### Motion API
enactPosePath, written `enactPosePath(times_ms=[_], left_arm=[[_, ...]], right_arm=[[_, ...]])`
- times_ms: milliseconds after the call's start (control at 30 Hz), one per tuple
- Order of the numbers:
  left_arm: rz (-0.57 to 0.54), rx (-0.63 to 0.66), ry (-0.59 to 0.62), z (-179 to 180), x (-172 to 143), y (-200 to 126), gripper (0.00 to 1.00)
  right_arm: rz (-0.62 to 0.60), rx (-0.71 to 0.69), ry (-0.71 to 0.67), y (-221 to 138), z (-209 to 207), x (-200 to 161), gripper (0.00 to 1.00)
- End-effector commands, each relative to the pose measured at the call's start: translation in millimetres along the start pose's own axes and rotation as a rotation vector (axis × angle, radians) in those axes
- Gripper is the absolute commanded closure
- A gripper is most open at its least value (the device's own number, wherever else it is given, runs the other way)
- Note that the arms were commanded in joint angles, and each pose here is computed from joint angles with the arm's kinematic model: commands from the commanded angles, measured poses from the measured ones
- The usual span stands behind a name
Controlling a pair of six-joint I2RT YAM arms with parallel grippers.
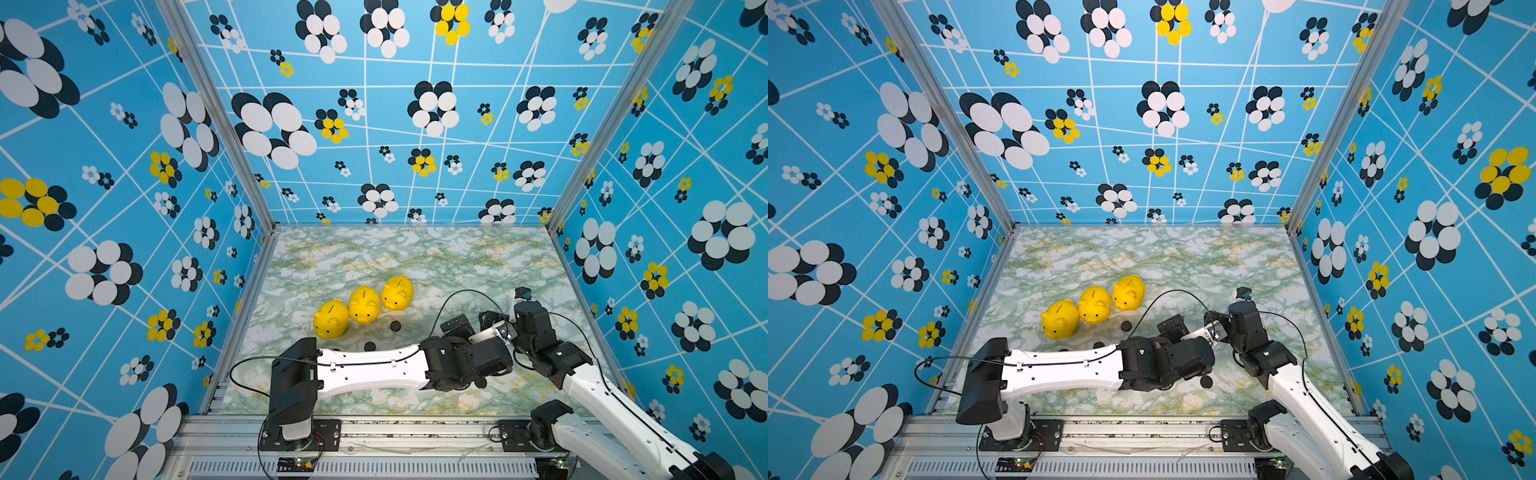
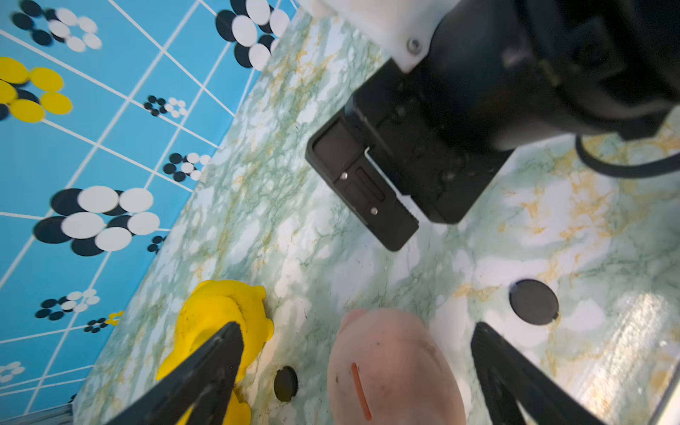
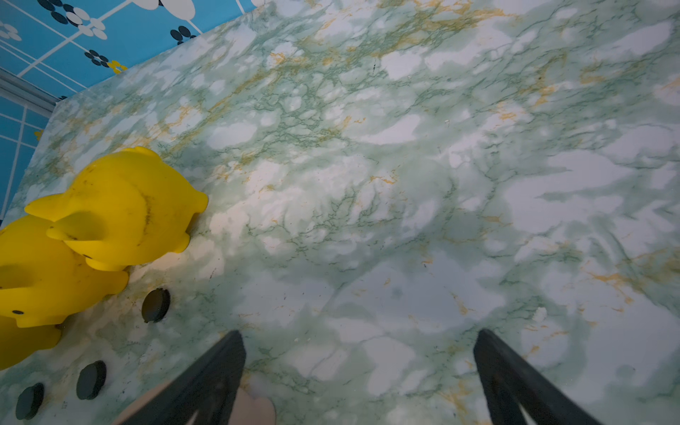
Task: Open piggy banks
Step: Adjust the piggy bank at the center of the board.
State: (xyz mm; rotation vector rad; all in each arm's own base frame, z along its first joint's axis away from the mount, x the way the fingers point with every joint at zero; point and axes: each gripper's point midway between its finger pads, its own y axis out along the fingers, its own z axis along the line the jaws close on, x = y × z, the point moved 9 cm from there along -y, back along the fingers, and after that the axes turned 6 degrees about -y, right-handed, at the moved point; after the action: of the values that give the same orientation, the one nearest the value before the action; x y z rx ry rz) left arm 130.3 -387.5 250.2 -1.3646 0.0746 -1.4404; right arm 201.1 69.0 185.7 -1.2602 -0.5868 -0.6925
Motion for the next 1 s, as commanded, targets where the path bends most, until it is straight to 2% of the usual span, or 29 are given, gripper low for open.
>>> enactPosePath(times_ms=[0, 267, 433, 600, 833, 967], left_arm=[[0.241, -0.163, -0.071, 15, -28, -2, 0.01], [0.455, -0.17, -0.309, 48, -46, 25, 0.01], [0.536, -0.256, -0.43, 48, -46, 40, 0.01], [0.635, -0.236, -0.518, 49, -48, 57, 0.0], [0.744, -0.163, -0.526, 42, -62, 88, 0.03], [0.725, -0.107, -0.562, 48, -64, 103, 0.08]], right_arm=[[0.009, 0.049, -0.023, -9, 5, 6, 0.01], [0.1, 0.162, 0.009, -12, 6, -20, 0.01], [0.104, 0.211, 0.056, -15, 6, -28, 0.01], [0.121, 0.243, 0.056, -17, 8, -31, 0.01], [0.162, 0.253, 0.07, -18, 9, -35, 0.01], [0.188, 0.223, 0.099, -16, 4, -43, 0.01]])
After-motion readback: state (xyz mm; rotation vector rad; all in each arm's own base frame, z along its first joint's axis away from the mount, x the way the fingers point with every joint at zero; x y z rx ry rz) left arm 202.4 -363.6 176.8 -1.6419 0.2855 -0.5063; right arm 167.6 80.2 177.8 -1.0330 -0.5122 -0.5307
